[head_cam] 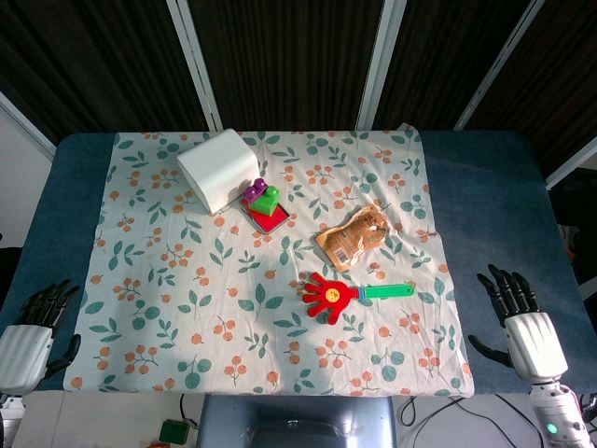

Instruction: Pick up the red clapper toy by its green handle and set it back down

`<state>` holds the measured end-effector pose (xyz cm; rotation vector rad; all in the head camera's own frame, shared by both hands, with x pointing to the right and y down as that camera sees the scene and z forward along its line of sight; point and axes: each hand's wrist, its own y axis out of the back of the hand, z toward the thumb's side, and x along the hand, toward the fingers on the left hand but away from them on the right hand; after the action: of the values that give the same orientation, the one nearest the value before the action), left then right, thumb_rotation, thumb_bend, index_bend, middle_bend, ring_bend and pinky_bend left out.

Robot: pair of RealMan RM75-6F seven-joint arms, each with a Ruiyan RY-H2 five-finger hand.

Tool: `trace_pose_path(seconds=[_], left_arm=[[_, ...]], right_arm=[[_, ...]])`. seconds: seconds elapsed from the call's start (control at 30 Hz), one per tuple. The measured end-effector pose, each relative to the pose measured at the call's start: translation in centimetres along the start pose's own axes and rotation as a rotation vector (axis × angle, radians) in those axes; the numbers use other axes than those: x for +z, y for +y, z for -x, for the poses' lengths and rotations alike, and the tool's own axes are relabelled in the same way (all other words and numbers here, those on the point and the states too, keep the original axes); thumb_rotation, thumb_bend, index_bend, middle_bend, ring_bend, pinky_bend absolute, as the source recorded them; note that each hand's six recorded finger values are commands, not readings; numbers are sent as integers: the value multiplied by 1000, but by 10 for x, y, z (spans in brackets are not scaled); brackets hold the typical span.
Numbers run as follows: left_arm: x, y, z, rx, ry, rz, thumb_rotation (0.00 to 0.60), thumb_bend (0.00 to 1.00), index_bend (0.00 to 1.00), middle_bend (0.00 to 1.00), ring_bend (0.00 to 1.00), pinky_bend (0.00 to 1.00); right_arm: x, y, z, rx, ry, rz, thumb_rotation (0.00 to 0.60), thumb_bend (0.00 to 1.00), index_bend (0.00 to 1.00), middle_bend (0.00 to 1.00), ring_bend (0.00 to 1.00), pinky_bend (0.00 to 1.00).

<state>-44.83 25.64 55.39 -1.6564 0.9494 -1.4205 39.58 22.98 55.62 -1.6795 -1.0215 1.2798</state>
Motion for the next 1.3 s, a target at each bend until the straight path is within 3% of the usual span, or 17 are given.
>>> trace_pose_path(seconds=[0.4, 0.53, 0.8, 1.3], left_arm=[[1, 0, -1, -5, -7, 11, 600, 462, 0, 0, 14, 110], [2, 0, -2, -2, -15, 16, 600, 462, 0, 0, 15, 110], [4, -1, -2, -21, -41, 34, 600, 462, 0, 0, 15, 110], [4, 5, 6, -8, -56, 50, 600, 467, 0, 0, 15, 110]], right_arm=[[-1, -18, 10, 57, -25, -24, 600, 263, 14, 0, 0, 0], [5, -33, 26, 91, -21, -67, 600, 263, 82, 0, 0, 0], [38, -84, 70, 206, -1, -59, 600, 314, 401, 0, 0, 0], [79, -149, 127, 291, -34, -61, 600, 388, 548, 7, 0, 0]])
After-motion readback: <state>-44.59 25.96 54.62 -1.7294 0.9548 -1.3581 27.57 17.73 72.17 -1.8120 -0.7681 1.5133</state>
